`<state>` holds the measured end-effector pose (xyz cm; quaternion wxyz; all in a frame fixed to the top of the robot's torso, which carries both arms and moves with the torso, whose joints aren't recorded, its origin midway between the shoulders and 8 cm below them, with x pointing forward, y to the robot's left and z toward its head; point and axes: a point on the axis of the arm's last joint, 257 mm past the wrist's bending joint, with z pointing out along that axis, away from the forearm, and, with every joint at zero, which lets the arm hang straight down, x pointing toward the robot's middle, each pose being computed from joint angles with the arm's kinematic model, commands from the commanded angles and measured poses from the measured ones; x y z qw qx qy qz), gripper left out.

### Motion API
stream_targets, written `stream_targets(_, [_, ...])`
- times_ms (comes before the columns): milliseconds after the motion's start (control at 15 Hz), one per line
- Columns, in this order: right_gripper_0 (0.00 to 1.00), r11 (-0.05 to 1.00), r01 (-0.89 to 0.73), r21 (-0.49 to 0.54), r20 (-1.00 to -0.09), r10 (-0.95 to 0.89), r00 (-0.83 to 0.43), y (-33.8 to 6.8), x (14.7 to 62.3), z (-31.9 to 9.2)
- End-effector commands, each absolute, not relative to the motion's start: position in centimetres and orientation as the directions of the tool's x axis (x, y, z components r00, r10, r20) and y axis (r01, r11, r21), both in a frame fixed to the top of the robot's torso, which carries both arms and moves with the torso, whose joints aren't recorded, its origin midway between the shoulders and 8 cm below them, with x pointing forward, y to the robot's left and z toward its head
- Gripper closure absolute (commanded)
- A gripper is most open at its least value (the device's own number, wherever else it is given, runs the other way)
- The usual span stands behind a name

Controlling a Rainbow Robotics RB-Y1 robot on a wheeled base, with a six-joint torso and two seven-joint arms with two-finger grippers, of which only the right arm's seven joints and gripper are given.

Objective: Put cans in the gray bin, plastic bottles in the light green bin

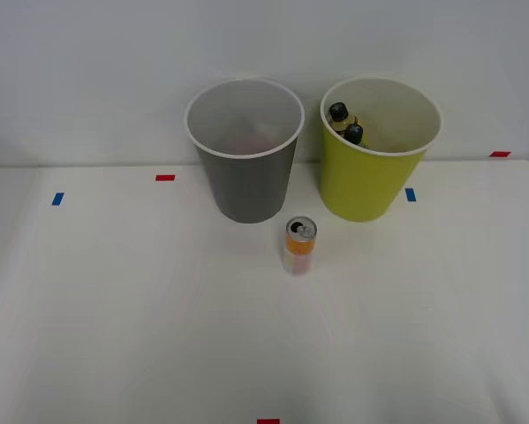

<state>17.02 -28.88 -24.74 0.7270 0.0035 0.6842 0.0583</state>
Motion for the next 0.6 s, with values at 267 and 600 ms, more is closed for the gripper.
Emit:
stream_targets(267, [0.00, 0.980, -0.182, 0.086, -0.991, 0.103, 0.088, -27.5, 17.0, -24.2])
stream_targets(600, [0.00, 0.932, -0.358, 0.051, -0.997, 0.067, 0.031, -23.5, 20.5, -26.1])
